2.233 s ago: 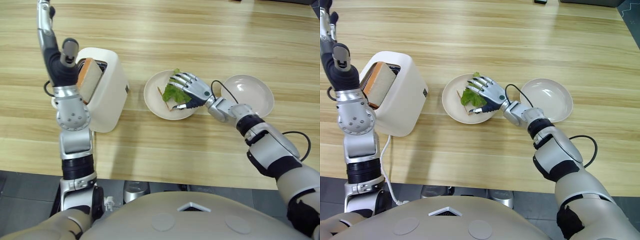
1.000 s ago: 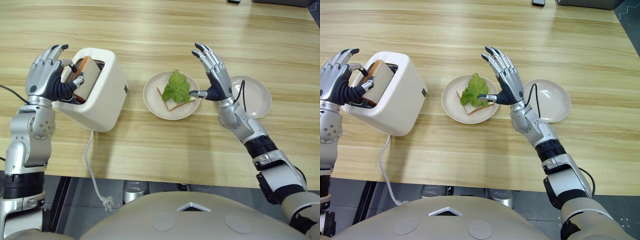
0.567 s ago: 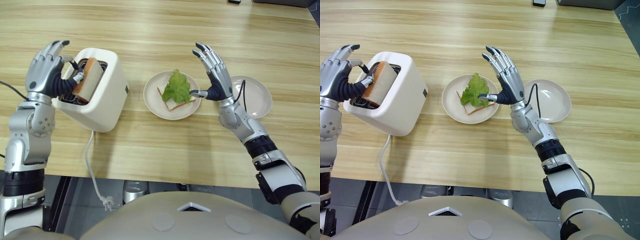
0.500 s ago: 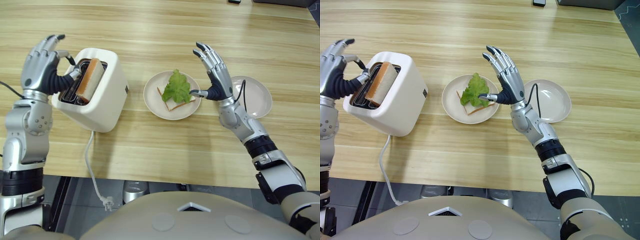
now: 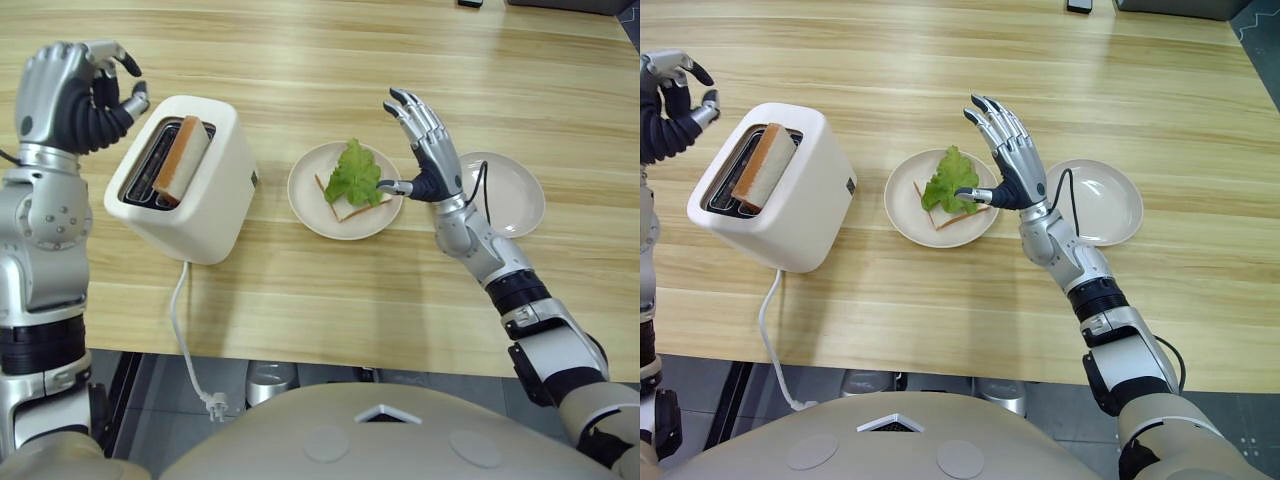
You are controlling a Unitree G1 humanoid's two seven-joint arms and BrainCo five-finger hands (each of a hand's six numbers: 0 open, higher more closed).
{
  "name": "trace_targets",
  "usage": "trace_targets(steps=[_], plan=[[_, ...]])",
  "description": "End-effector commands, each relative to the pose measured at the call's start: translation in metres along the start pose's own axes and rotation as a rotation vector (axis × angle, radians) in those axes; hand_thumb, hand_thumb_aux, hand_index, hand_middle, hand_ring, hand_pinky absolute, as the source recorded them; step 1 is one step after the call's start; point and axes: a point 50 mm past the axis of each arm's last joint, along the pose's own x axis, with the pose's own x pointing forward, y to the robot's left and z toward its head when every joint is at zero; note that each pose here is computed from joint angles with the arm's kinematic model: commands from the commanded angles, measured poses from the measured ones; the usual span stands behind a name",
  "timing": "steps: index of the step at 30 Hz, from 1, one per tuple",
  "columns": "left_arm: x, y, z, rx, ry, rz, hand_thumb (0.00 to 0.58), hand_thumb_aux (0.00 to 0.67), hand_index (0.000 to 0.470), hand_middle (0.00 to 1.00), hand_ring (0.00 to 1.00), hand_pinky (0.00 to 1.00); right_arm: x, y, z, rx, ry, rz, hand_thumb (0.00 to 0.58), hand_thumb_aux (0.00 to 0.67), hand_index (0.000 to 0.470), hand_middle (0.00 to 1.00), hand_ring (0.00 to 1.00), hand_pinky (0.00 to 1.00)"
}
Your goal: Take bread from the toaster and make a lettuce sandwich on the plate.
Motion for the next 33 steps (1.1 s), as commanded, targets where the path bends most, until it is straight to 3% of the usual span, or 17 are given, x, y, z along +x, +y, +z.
trace_targets(steps=[1,11,30,31,32,33], plan=[[-0.007,-0.012,-0.004,0.008,0.042,-0.07,0.0,0.0,0.0,0.0,0.0,0.0,-0.001,0.001,-0.001,-0.004,0.002,0.011,0.0,0.0,0.0,0.0,0.0,0.0],[-0.024,-0.034,-0.022,0.047,0.161,-0.246,0.0,0.0,0.0,0.0,0.0,0.0,-0.002,-0.001,-0.002,-0.008,0.003,0.006,0.0,0.0,0.0,0.0,0.0,0.0],[-0.032,-0.05,-0.019,0.071,0.159,-0.392,0.005,0.003,0.002,0.0,0.0,0.0,-0.001,-0.002,-0.001,-0.008,-0.002,-0.005,0.0,0.0,0.0,0.0,0.0,0.0],[-0.033,-0.052,-0.018,0.071,0.157,-0.4,0.209,0.134,0.092,0.0,0.0,0.0,-0.001,-0.002,-0.001,-0.008,-0.002,-0.005,0.0,0.0,0.0,0.0,0.0,0.0],[-0.033,-0.053,-0.018,0.073,0.155,-0.407,0.209,0.134,0.092,0.0,0.0,0.0,-0.001,-0.002,-0.001,-0.008,-0.002,-0.006,0.0,0.0,0.0,0.0,0.0,0.0],[-0.033,-0.053,-0.017,0.073,0.152,-0.41,0.571,0.589,0.404,0.0,0.0,0.0,-0.001,-0.002,-0.001,-0.008,-0.002,-0.007,0.0,0.0,0.0,0.0,0.0,0.0]])
